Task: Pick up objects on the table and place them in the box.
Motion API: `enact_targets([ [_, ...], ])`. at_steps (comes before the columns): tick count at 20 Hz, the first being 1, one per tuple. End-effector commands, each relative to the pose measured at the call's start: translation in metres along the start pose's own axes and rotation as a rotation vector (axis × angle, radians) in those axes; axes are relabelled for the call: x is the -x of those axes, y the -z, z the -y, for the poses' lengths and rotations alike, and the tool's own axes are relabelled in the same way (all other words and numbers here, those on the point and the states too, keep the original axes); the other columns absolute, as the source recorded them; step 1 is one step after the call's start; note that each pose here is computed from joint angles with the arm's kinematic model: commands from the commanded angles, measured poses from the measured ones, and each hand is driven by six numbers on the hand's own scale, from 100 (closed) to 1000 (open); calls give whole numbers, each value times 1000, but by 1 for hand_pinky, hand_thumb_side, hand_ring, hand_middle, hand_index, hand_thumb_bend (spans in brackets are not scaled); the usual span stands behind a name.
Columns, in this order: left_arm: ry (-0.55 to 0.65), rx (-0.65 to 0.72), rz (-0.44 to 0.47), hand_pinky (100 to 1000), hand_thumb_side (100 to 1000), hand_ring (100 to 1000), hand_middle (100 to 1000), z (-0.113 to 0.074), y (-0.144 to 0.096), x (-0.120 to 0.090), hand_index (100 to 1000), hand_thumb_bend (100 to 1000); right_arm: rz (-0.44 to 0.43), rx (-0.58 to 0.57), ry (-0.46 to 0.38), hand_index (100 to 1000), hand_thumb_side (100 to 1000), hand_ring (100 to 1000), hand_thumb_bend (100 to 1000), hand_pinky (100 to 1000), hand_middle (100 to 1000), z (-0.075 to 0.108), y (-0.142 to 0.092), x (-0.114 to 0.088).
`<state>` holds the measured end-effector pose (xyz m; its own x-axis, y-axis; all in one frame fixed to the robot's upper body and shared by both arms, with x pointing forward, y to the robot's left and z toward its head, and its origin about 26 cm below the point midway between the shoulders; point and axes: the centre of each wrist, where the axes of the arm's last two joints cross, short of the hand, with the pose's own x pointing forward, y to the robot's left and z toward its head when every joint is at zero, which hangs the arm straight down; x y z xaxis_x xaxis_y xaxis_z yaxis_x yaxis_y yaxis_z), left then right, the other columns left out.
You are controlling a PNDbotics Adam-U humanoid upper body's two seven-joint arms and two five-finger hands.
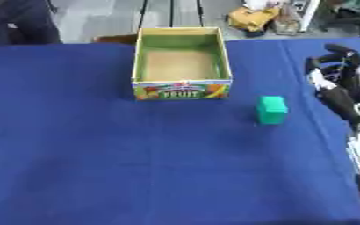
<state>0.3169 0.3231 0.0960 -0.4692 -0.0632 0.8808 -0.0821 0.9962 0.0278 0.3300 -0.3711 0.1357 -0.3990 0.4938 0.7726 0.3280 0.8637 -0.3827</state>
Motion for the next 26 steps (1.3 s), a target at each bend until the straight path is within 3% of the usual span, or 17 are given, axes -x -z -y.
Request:
enact_targets([
  [1, 25, 4, 23, 650, 691, 828, 725, -6, 4, -7, 780, 627, 24, 2, -26, 845, 460, 560, 319, 480, 636, 9, 6, -6],
  [7, 24, 5, 23, 650, 690, 829, 725, -6, 4, -7, 780, 627, 25, 3, -29, 846, 454, 560, 328, 481, 636, 10, 6, -6],
  [11, 26, 7, 23, 650, 690, 830, 724, -6, 4, -7, 780, 629, 24, -26, -55, 868, 394, 571, 408, 493, 649, 14, 8, -6],
  [14, 31, 8, 20, 650, 690, 830, 724, -8, 4, -7, 781, 629, 16, -137, -136, 891, 326, 587, 470, 508, 658, 25, 17, -7],
  [15, 33, 9, 19, 650, 690, 830, 724, -8, 4, -7, 781, 629, 16, -175, -166, 898, 401, 597, 406, 514, 659, 30, 20, -8],
  [16, 36, 10, 17, 650, 690, 830, 724, -8, 3, -7, 781, 630, 18, -216, -197, 901, 261, 602, 490, 518, 670, 36, 25, -10],
  [21, 47, 13, 10, 650, 690, 831, 724, -11, 2, -6, 781, 630, 15, -394, -342, 911, 174, 650, 538, 544, 707, 67, 47, -20],
  [26, 59, 19, 3, 650, 690, 832, 724, -13, 1, -6, 781, 632, -56, -503, -465, 913, 125, 683, 527, 562, 738, 95, 70, -19],
])
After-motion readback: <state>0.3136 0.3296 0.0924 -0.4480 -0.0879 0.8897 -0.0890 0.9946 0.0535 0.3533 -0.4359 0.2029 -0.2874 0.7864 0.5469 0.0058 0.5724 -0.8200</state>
